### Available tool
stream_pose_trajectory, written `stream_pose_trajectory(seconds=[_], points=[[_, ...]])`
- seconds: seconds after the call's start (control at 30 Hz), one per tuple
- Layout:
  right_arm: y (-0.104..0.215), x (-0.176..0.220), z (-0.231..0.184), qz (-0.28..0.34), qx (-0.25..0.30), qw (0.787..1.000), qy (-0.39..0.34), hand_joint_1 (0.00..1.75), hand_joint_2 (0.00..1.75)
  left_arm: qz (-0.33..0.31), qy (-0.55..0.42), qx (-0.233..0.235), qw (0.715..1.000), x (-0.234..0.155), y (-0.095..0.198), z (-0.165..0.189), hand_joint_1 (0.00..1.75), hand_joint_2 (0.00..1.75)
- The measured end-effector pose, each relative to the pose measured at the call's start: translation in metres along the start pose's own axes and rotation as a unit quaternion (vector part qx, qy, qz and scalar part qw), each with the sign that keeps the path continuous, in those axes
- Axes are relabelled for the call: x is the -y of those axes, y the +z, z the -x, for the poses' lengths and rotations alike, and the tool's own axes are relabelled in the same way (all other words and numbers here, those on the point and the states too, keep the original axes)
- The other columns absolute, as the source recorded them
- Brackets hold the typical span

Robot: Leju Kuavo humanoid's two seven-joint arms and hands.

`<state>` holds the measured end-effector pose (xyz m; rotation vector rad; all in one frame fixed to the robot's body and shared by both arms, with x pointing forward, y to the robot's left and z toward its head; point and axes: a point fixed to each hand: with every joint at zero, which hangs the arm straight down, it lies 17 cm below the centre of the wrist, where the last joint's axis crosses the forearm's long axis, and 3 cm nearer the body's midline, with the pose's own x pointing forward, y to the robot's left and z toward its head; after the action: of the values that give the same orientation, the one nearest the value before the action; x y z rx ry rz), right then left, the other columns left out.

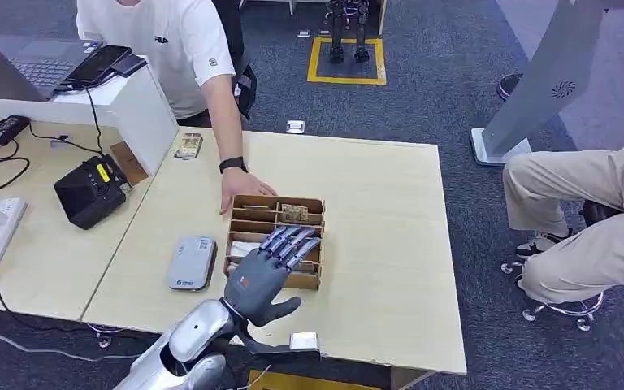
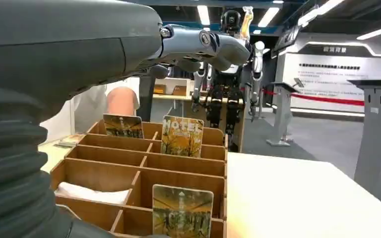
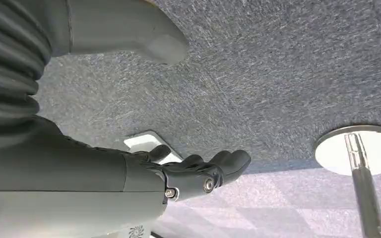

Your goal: Pass the card to the sensor for recognition and then transmit it.

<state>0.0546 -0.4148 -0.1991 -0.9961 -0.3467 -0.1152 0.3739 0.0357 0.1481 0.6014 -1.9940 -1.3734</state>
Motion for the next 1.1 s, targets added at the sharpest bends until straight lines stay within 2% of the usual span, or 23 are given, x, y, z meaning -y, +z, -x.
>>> stream_pose_trajectory(seconds=[0.37, 0.53, 0.8, 1.1], points=[[0.000, -0.001, 0.003, -0.001, -0.009, 1.000, 0.002, 0.00, 1.75, 0.046, -0.076, -0.063, 0.994, 0.033, 0.004, 0.026, 0.00, 1.75], [0.000, 0.000, 0.006, -0.001, -0.019, 1.000, 0.001, 0.00, 1.75, 0.043, -0.124, -0.100, 0.986, 0.029, 0.004, 0.040, 0.00, 1.75], [0.001, 0.000, 0.009, 0.000, -0.026, 1.000, -0.001, 0.00, 1.75, -0.002, -0.187, -0.151, 0.971, 0.010, 0.005, 0.056, 0.00, 1.75], [0.001, 0.000, 0.009, 0.002, -0.026, 1.000, -0.007, 0.00, 1.75, -0.007, -0.188, -0.159, 0.969, 0.008, 0.005, 0.059, 0.00, 1.75]])
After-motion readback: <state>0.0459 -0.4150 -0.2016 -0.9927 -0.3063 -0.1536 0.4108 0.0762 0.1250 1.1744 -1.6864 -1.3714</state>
